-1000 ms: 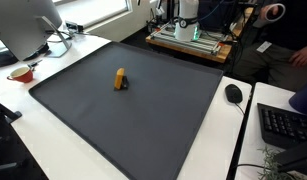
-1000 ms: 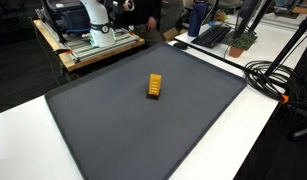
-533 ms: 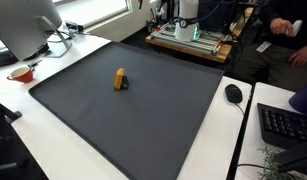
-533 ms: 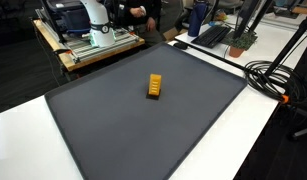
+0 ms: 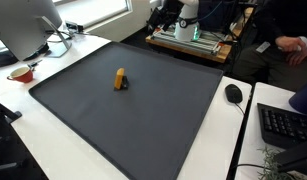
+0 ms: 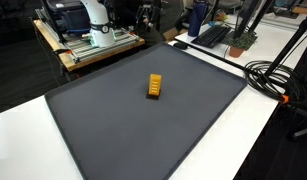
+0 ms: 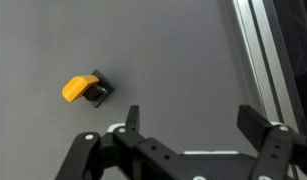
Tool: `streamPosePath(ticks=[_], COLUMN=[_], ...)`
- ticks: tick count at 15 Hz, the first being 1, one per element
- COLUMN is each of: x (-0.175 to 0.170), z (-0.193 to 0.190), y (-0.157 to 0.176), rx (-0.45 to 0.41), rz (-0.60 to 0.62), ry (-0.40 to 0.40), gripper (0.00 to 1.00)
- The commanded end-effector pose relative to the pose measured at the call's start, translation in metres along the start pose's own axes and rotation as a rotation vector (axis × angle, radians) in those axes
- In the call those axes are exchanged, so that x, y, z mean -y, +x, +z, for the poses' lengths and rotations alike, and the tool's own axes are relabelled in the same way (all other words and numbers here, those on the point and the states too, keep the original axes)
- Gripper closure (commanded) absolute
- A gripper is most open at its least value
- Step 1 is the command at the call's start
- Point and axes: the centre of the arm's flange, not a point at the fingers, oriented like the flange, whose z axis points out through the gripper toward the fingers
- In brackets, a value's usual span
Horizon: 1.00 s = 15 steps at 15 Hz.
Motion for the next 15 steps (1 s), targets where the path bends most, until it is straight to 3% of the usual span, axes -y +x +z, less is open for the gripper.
streamPosePath(ticks=[1, 5, 6, 11, 12, 15], x=[-0.049, -0.082, -0.052, -0.07, -0.07, -0.07], z=[0.014, 0.048, 0.034, 0.052, 0.069, 0.099], y=[0.048, 0.07, 0.057, 0.069, 0.075, 0.076], rx=[0.08, 0.177, 0.12, 0.15, 0.212, 0.265], rz=[-0.178, -0.347, -0.268, -0.322, -0.374, -0.504], ry=[-0.044, -0.094, -0.074, -0.07, -0.096, -0.119], gripper=[0.0, 0.0, 0.0, 0.0, 0.0, 0.0])
